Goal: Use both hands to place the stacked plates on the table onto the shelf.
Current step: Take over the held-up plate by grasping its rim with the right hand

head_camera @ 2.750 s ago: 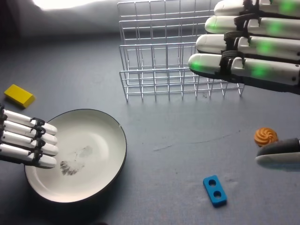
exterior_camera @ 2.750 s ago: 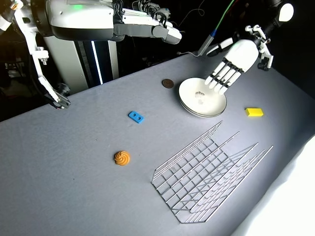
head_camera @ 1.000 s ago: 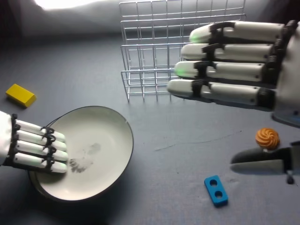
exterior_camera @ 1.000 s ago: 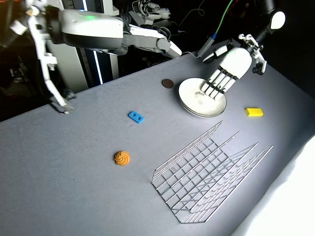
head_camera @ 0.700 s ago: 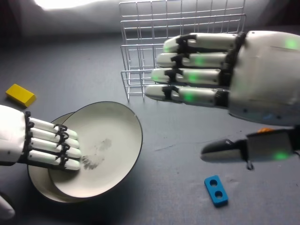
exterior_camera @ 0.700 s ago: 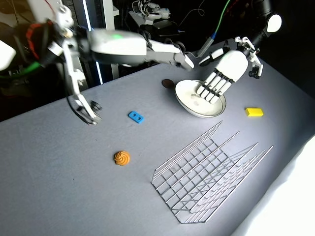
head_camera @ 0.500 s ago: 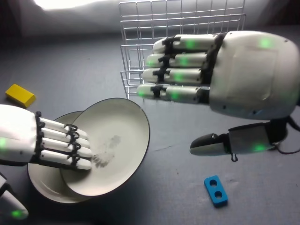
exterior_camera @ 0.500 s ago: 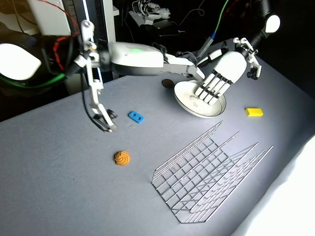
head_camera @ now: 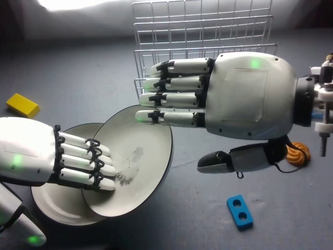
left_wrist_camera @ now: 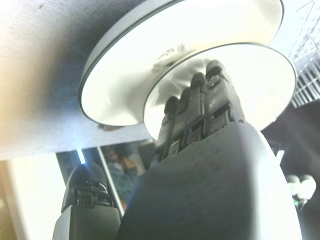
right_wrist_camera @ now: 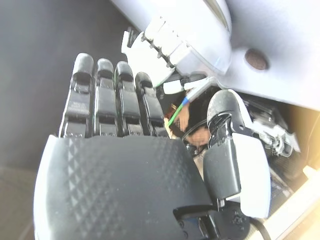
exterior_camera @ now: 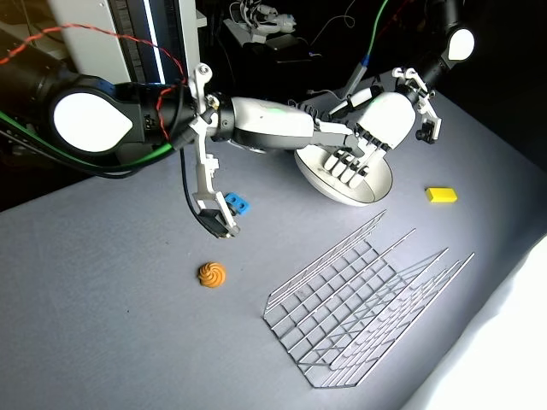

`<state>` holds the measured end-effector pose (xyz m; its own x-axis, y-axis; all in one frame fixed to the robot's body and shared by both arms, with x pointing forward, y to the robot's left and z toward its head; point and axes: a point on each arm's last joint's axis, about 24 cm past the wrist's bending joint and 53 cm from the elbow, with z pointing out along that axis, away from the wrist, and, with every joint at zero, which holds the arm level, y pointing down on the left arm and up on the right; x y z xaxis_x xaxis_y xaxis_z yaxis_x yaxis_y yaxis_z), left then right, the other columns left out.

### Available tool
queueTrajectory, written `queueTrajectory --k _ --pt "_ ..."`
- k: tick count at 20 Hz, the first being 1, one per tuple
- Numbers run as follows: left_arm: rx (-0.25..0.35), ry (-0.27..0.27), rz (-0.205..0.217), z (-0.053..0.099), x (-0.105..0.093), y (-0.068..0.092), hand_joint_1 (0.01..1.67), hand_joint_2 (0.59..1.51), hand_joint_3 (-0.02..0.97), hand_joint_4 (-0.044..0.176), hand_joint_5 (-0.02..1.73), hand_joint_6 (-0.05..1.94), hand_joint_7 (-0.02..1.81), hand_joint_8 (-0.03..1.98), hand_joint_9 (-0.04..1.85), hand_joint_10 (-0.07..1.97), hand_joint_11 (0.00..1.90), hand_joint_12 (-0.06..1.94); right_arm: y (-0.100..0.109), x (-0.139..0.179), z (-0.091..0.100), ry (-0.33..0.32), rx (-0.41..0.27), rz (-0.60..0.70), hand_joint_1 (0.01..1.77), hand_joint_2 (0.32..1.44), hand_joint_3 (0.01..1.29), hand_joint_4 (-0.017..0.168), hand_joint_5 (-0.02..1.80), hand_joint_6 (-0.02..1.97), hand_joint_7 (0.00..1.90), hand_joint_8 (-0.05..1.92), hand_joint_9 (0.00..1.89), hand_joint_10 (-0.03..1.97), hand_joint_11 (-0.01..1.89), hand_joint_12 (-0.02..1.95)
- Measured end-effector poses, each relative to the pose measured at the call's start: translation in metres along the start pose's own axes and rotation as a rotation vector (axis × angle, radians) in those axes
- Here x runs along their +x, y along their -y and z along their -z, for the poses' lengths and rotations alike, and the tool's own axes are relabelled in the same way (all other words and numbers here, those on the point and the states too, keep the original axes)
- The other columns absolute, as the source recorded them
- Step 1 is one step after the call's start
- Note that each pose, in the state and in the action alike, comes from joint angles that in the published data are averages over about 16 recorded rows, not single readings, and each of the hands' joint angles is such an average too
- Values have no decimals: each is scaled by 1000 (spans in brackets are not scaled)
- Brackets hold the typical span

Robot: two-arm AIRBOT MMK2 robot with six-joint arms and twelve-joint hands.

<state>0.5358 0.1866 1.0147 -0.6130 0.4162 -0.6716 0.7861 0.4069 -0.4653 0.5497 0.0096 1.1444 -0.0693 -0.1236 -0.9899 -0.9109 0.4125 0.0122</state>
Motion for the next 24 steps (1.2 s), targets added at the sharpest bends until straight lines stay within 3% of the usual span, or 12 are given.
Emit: queueTrajectory --k 7,13,17,24 --pt "-1 -1 1 -1 -1 1 18 1128 19 3 19 7 -11 -17 20 5 21 15 -4 16 -14 -42 -6 7 881 1178 14 3 140 23 146 13 144 20 17 327" --pt "-1 -2 1 -1 0 0 19 1128 18 3 19 7 -11 -16 19 5 21 14 -12 25 -28 -52 -24 -14 1228 1121 15 3 190 23 187 12 178 20 16 391" --pt "-1 -2 1 -1 0 0 18 1128 18 3 19 7 -12 -16 18 5 21 15 -20 29 -41 -48 -43 -36 1236 1099 15 3 201 23 201 12 189 20 16 419" --pt "1 -3 1 -1 0 0 18 1129 17 2 18 7 -11 -16 17 6 20 15 -30 38 -61 -43 -65 -78 1182 1074 15 3 197 23 202 13 200 20 12 689"
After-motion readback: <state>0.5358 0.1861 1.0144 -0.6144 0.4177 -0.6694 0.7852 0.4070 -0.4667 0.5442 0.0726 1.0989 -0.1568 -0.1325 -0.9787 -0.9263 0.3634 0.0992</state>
